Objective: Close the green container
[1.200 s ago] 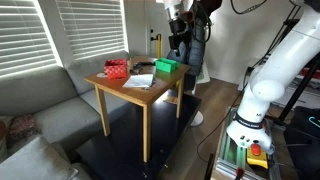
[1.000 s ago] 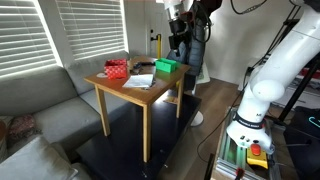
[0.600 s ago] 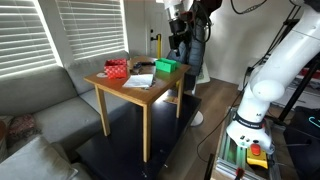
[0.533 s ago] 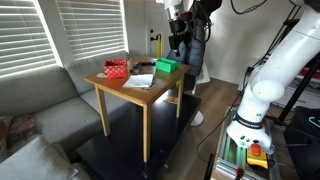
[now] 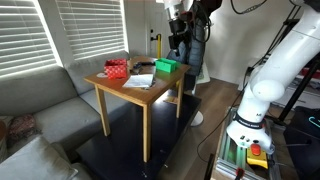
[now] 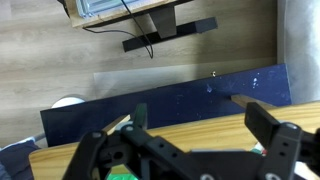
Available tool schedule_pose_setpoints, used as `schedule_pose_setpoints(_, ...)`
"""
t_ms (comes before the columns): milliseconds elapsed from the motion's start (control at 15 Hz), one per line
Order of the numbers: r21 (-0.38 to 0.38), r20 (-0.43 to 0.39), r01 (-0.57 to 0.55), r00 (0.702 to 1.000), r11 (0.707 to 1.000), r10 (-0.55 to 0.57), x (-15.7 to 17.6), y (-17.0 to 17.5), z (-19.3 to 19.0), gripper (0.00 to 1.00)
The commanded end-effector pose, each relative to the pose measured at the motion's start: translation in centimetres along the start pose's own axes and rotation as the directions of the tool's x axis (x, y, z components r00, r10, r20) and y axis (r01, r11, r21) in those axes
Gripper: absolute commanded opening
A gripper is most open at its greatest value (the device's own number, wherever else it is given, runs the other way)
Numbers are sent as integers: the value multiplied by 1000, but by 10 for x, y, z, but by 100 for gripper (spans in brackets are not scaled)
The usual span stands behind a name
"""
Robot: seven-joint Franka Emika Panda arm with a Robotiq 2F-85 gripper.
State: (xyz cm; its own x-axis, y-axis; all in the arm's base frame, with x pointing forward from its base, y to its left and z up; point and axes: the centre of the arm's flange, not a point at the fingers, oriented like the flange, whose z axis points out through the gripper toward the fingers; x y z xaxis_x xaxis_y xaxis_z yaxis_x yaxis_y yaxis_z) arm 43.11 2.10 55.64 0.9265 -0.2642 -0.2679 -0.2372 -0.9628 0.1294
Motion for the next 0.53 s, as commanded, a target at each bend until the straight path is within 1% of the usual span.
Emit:
schedule_pose_setpoints(0,75,-46,-10,999,997,13,16,24,-2,100)
schedule_pose_setpoints(267,158,-133,-25,990,987,46,40,81,5,100)
schedule_pose_setpoints(467,246,-199,13,979,969,37,54,123,20,100)
